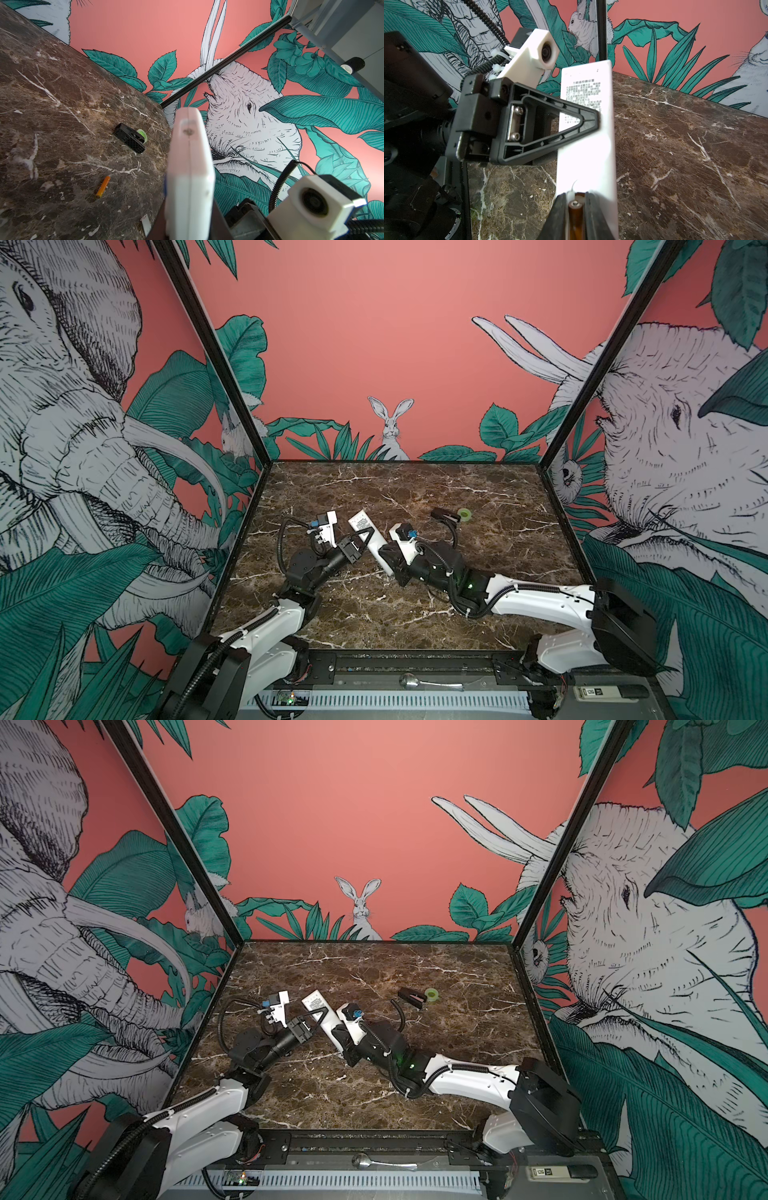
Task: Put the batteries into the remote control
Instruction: 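Press the battery into the remote's compartment with the right gripper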
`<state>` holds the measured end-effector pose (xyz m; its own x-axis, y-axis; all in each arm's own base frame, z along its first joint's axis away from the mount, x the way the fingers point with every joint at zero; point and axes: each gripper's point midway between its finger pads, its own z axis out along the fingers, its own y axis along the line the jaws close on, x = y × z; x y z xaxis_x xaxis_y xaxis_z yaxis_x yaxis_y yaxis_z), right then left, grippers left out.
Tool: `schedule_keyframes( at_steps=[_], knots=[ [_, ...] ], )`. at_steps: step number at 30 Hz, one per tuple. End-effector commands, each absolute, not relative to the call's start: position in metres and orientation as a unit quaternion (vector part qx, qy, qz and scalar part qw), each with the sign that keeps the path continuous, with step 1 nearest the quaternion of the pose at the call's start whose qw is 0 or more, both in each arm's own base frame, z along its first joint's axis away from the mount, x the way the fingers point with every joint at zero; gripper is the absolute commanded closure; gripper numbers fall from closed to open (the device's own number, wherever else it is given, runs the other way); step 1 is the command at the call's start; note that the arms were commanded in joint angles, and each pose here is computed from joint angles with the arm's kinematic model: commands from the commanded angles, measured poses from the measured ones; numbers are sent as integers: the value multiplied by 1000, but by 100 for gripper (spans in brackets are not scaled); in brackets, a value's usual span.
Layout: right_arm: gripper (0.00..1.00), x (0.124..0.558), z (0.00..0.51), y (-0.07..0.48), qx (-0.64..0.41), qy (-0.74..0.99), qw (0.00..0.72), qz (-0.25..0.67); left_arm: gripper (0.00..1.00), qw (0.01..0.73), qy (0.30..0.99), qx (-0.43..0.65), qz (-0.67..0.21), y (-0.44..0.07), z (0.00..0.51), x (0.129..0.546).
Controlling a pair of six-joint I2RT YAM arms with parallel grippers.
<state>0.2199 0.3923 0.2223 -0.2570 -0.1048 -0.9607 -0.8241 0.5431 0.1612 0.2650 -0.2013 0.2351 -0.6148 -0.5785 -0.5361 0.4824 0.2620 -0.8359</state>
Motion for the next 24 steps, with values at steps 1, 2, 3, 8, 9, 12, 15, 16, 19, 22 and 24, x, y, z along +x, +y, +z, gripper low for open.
schedule_keyframes(
  at_steps=[1, 2, 3, 8, 9, 12, 15, 16, 19, 22, 24],
  knots=[
    [78, 218, 224, 393, -328, 706, 521, 350, 100, 465, 626, -17, -626, -200, 266, 259],
    [77, 218, 225, 394, -328, 705, 522, 351, 100, 464, 627, -17, -626, -201, 266, 259],
    [76, 218, 227, 393, -328, 704, 523, 351, 100, 464, 628, -16, -625, -201, 265, 259],
    [71, 217, 233, 394, -333, 701, 523, 352, 100, 460, 634, -14, -621, -202, 261, 259],
    [70, 217, 233, 394, -335, 702, 522, 350, 100, 459, 636, -14, -620, -202, 260, 259],
    [69, 216, 236, 396, -341, 702, 520, 349, 100, 460, 636, -13, -620, -202, 260, 259],
    [67, 215, 241, 395, -344, 697, 522, 351, 100, 459, 636, -12, -620, -203, 260, 259],
    [66, 214, 243, 395, -346, 697, 521, 350, 100, 459, 637, -11, -620, -203, 260, 260],
    [64, 213, 246, 397, -358, 700, 513, 345, 100, 456, 641, -10, -617, -203, 258, 260],
    [63, 213, 249, 395, -361, 703, 513, 336, 100, 454, 643, -8, -616, -204, 256, 259],
    [63, 213, 251, 392, -363, 703, 514, 332, 100, 453, 643, -8, -617, -204, 256, 259]
  ],
)
